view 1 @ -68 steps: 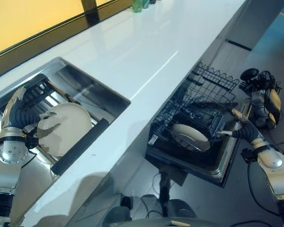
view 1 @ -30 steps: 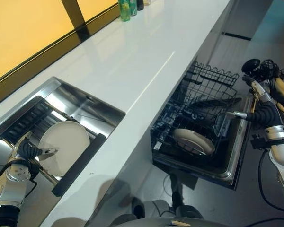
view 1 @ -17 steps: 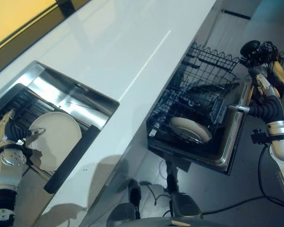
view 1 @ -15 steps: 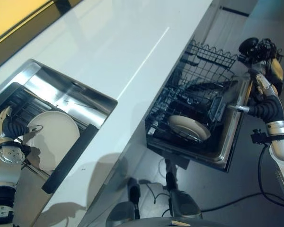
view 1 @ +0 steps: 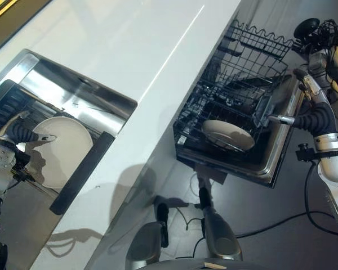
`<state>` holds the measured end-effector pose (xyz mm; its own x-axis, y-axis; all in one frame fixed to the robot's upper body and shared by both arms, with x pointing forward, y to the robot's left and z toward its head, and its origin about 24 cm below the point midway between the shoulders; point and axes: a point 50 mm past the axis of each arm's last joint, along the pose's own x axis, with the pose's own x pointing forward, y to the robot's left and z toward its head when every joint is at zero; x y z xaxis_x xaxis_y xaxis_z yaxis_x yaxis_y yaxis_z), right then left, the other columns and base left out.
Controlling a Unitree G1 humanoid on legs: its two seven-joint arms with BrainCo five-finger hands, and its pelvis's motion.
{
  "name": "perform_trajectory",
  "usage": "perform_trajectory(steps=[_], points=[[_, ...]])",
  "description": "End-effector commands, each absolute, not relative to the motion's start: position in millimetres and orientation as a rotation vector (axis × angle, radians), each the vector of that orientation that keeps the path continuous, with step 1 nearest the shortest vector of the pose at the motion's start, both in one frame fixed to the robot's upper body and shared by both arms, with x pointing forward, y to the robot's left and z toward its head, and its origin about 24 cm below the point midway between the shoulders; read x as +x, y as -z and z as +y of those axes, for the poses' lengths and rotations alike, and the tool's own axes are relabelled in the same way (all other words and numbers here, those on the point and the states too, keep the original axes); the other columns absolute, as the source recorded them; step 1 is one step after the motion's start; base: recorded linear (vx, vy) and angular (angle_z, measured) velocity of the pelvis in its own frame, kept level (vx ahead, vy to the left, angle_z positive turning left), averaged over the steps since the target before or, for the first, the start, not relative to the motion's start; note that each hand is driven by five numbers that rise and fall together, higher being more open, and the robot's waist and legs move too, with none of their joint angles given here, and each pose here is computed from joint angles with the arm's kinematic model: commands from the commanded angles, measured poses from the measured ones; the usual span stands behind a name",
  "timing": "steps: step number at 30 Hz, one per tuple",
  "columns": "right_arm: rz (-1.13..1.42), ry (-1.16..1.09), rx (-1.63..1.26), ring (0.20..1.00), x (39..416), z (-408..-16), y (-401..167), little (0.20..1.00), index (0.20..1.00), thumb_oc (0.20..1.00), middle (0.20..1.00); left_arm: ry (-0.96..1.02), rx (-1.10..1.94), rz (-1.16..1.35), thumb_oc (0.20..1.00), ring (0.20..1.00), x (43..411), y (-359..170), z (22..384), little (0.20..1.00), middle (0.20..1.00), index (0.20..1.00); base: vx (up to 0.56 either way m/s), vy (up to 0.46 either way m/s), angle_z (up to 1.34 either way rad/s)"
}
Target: Pick up plates and place into dishwasher.
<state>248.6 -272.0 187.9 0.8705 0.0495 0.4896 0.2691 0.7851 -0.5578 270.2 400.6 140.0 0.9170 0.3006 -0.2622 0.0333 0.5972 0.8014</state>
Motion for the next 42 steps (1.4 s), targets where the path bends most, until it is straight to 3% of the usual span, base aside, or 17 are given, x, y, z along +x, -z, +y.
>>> perform_trajectory(steps=[1, 5, 10, 18, 19, 21, 22, 33, 42], points=[[-0.686, 0.088, -0.677, 1.0, 243.1, -266.2, -224.3, 1.0, 1.0, 1.0, 1.0, 0.141, 0.797, 0.561, 1.0, 1.0, 260.0, -89.3, 379.4, 1.0, 1.0, 1.0, 0.0, 0.0, 0.0], [-0.682, 0.082, -0.681, 1.0, 244.5, -264.7, -227.5, 1.0, 1.0, 1.0, 1.0, 0.305, 0.738, 0.683, 1.0, 1.0, 251.3, -75.3, 372.8, 1.0, 1.0, 1.0, 0.0, 0.0, 0.0], [-0.673, 0.069, -0.681, 1.0, 245.7, -263.4, -229.8, 1.0, 1.0, 1.0, 1.0, 0.479, 0.574, 0.691, 1.0, 1.0, 247.8, -74.0, 358.4, 1.0, 1.0, 1.0, 0.0, -0.003, 0.01], [-0.656, 0.062, -0.669, 1.0, 243.9, -266.9, -227.1, 1.0, 1.0, 1.0, 1.0, 0.697, 0.57, 0.646, 1.0, 1.0, 247.4, -84.8, 329.6, 1.0, 1.0, 1.0, -0.01, -0.041, 0.07], [-0.654, 0.063, -0.665, 1.0, 243.0, -267.4, -226.5, 1.0, 1.0, 1.0, 1.0, 0.709, 0.581, 0.639, 0.824, 0.824, 247.3, -87.7, 327.4, 0.824, 0.824, 0.824, 0.0, -0.065, 0.07], [-0.647, 0.066, -0.653, 1.0, 241.0, -269.5, -224.9, 1.0, 1.0, 1.0, 1.0, 0.724, 0.62, 0.621, 0.373, 0.373, 247.1, -93.4, 320.1, 0.373, 0.373, 0.373, 0.0, -0.082, 0.1], [-0.644, 0.069, -0.649, 1.0, 240.2, -270.1, -224.0, 1.0, 1.0, 1.0, 1.0, 0.731, 0.632, 0.609, 0.2, 0.2, 246.9, -96.4, 317.5, 0.2, 0.2, 0.2, 0.01, -0.077, 0.14], [-0.59, 0.097, -0.617, 1.0, 234.1, -277.3, -212.0, 1.0, 1.0, 1.0, 1.0, 0.808, 0.703, 0.584, 0.2, 0.2, 238.1, -114.1, 301.3, 0.2, 0.2, 0.2, 0.03, -0.071, 0.19], [-0.563, 0.112, -0.596, 1.0, 228.7, -280.9, -203.9, 1.0, 1.0, 1.0, 1.0, 0.795, 0.718, 0.6, 0.2, 0.2, 227.0, -116.2, 309.2, 0.2, 0.2, 0.2, 0.02, -0.036, 0.05]])
